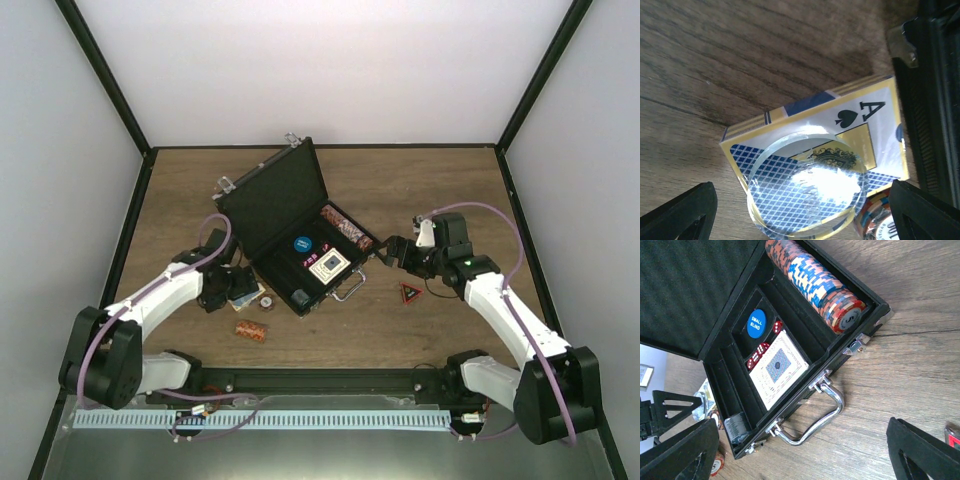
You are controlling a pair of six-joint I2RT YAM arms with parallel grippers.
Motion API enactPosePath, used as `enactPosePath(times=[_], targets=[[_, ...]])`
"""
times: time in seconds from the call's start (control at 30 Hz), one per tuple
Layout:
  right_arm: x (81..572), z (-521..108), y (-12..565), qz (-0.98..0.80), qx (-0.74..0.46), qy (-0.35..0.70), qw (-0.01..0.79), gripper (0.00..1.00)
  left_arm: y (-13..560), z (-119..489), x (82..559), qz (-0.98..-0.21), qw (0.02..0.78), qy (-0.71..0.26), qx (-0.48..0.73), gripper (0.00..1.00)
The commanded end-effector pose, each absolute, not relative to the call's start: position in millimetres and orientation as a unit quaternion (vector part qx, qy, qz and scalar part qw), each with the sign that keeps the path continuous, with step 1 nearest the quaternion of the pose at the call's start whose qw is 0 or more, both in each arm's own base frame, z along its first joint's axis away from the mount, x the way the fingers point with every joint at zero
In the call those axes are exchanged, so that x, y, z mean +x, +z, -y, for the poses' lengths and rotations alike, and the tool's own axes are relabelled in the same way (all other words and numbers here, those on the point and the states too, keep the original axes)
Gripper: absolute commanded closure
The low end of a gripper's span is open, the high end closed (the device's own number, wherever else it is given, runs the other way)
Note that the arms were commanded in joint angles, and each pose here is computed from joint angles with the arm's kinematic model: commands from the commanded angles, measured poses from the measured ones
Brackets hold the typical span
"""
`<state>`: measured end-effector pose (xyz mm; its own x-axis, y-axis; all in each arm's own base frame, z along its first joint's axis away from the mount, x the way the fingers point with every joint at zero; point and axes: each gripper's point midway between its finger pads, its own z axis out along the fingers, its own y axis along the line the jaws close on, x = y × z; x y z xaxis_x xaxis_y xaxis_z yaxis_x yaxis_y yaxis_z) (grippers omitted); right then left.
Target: Pack up texas hold em set
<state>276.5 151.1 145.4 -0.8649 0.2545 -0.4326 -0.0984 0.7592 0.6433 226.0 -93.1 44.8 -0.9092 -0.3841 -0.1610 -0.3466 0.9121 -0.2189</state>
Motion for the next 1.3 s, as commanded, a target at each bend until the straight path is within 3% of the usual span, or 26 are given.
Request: enactPosePath(times=[0.0,0.47,0.8,1.07,1.27], targets=[[277,-157,151,-0.898,0.031,0.354,0.261,0.06,35,97,217,-0.976,0.074,-0.093,-0.181,0.04],[275,-157,144,-0.899,0.035,0.355,0.253,0.06,29,83,211,-0.978,0.075,-0.055,-0.185,0.25],[277,-158,144,-0.899,0.034,0.357,0.251,0.06,26,86,209,-0.979,0.065,-0.061,-0.184,0.19],[278,-158,143,-0.900,0.035,0.357,0.249,0.06,28,88,207,-0.979,0.063,-0.068,-0.181,0.30],[277,-158,144,-0.900,0.037,0.356,0.249,0.06,35,86,207,-0.979,0.068,-0.065,-0.181,0.33]])
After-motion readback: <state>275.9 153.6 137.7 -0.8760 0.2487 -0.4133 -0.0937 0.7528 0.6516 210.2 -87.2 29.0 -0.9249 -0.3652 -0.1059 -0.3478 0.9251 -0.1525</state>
